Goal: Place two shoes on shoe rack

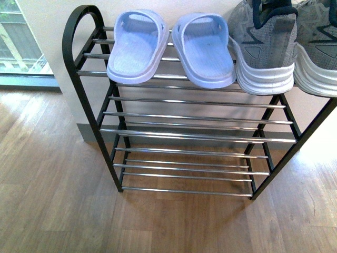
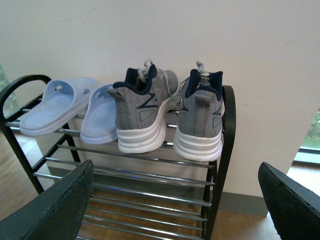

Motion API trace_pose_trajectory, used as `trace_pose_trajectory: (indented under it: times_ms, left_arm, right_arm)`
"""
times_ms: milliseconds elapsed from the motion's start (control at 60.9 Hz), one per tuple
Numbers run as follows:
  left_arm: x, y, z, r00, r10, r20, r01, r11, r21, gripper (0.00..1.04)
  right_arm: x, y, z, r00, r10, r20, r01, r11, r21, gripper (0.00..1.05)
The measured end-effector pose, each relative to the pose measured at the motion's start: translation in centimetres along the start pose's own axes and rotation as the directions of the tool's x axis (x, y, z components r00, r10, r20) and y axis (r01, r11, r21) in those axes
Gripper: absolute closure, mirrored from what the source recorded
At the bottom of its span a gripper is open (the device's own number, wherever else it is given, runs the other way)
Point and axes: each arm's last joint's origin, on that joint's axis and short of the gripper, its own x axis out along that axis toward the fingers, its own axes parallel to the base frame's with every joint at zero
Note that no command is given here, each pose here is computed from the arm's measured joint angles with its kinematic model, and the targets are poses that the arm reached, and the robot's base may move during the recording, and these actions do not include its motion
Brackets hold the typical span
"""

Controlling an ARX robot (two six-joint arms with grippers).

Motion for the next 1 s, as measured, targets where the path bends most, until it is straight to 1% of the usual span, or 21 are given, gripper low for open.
trace_pose_trajectory:
  times_ms: [16,33,66,1002]
  left_arm:
    - [0.00,0.00,0.00,1.000,0.000,0.000,0.000,1.000,0.000,0.09]
    - [0.00,0.00,0.00,1.000,0.000,0.000,0.000,1.000,0.003,0.08]
    - [0.00,0.00,0.00,1.000,0.000,0.000,0.000,1.000,0.003,0.10]
    - [0.00,0.00,0.00,1.000,0.000,0.000,0.000,1.000,0.003,0.09]
  right_arm:
    - [0.00,0.00,0.00,1.000,0.000,0.000,0.000,1.000,0.000,0.09]
    - [0.00,0.00,0.01,1.000,0.000,0.001,0.000,1.000,0.000,0.09]
    - [0.00,0.00,0.00,1.000,0.000,0.000,0.000,1.000,0.000,0.09]
    - [-0.01,0.00,0.01,1.000,0.000,0.002,0.000,1.000,0.000,0.09]
